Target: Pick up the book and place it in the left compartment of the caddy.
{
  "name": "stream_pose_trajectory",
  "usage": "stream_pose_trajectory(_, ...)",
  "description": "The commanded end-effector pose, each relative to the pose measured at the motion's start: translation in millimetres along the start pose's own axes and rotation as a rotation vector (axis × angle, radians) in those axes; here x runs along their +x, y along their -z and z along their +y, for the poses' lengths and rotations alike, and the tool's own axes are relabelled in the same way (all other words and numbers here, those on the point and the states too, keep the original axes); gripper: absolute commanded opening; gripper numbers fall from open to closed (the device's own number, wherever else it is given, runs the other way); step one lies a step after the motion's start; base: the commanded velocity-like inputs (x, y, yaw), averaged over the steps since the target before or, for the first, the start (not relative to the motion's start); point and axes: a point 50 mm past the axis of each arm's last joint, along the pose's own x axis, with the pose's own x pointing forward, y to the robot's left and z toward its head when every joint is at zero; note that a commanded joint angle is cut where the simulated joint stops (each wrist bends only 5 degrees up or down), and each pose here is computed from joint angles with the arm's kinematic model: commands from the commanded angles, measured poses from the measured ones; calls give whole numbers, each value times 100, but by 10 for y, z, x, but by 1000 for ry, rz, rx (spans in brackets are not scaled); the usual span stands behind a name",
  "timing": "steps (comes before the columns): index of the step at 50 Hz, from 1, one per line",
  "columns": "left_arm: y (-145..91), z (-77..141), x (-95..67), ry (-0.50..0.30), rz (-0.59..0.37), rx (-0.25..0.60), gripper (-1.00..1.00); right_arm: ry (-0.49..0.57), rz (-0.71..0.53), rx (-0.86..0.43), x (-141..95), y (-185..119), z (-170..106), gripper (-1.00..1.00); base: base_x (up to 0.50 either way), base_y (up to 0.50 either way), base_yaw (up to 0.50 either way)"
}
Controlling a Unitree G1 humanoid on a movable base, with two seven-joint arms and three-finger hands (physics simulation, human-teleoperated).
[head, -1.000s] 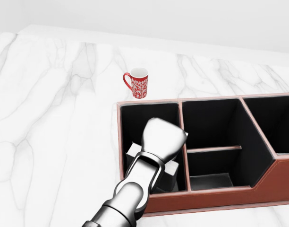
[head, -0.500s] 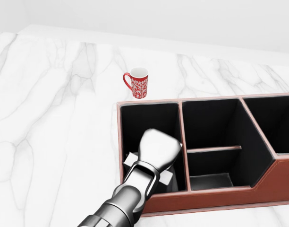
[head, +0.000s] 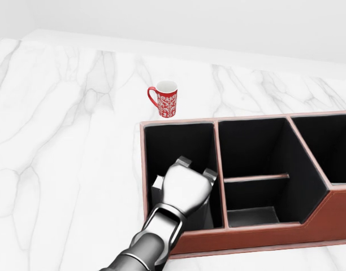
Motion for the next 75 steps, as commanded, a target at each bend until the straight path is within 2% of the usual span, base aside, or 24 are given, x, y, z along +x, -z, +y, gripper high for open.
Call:
stream_pose_trajectory(1,-84,80,-5,-50,5,-62,100,-1,-1,1,-7,-4,0,100,0,0,-1)
stream_pose_trajectory(5,-112,179,-48,-91,3,-50,100,-1,1,1,-5,3,-2,100,0,0,0)
stream_pose_trajectory(16,-116,807,-468,-244,78,7,100,-4,-1,-2,-9,-4,3,100,0,0,0)
stream_pose_trajectory(18,-113,812,-473,-245,81,7,100,-4,-1,-2,-9,-4,3,100,0,0,0)
stream_pose_trajectory(19,-136,948,-573,-271,89,21,100,-4,-3,-3,-11,-11,1,100,0,0,0)
stream_pose_trajectory(27,-147,1414,-877,-359,132,64,100,-4,4,-3,-10,7,4,100,0,0,0)
stream_pose_trajectory(31,-213,1594,-994,-386,72,123,100,-4,7,-3,-5,17,5,100,0,0,0)
stream_pose_trajectory(34,-250,1640,-1024,-396,44,147,100,-3,6,-3,-5,12,0,100,0,0,0)
stream_pose_trajectory(38,-285,1716,-1062,-406,-14,248,100,-2,13,-3,-6,34,3,100,0,0,0)
stream_pose_trajectory(41,-264,1773,-1086,-424,-17,277,100,-2,14,-4,-7,33,1,100,0,0,0)
stream_pose_trajectory(45,-184,1878,-1141,-492,65,144,100,-1,9,-7,-7,17,2,100,0,0,0)
stream_pose_trajectory(46,-171,1957,-1200,-558,77,34,100,-1,13,-7,-8,26,1,100,0,0,0)
stream_pose_trajectory(47,-120,2001,-1216,-590,120,-13,100,-1,19,-6,-10,47,-1,100,0,0,0)
stream_pose_trajectory(49,-66,2061,-1270,-662,122,-141,100,-1,19,-7,-12,41,-3,100,0,0,0)
stream_pose_trajectory(52,-3,2133,-1320,-728,140,-218,100,0,18,-9,-12,37,-5,100,0,0,0)
stream_pose_trajectory(54,12,2137,-1328,-756,95,-360,100,0,20,-9,-14,43,-7,100,0,0,0)
stream_pose_trajectory(59,87,2210,-1408,-869,50,-527,100,3,28,-9,-17,62,-15,100,0,0,0)
stream_pose_trajectory(61,104,2226,-1429,-893,43,-552,100,3,26,-10,-17,54,-16,100,0,0,0)
stream_pose_trajectory(63,119,2258,-1473,-908,49,-530,100,3,27,-12,-17,54,-15,100,0,0,0)
stream_pose_trajectory(67,113,2351,-1575,-970,-5,-632,100,4,27,-12,-22,52,-19,100,0,0,0)
stream_pose_trajectory(70,129,2447,-1684,-1051,-79,-765,100,14,27,-11,-14,50,-31,100,0,0,0)
stream_pose_trajectory(71,128,2450,-1689,-1055,-83,-767,100,14,27,-11,-13,51,-32,100,0,0,0)
stream_pose_trajectory(73,141,2492,-1743,-1094,-143,-865,100,17,29,-10,-9,61,-29,100,0,0,0)
stream_pose_trajectory(75,119,2521,-1752,-1090,-203,-910,100,33,27,-4,-5,51,-42,100,0,0,0)
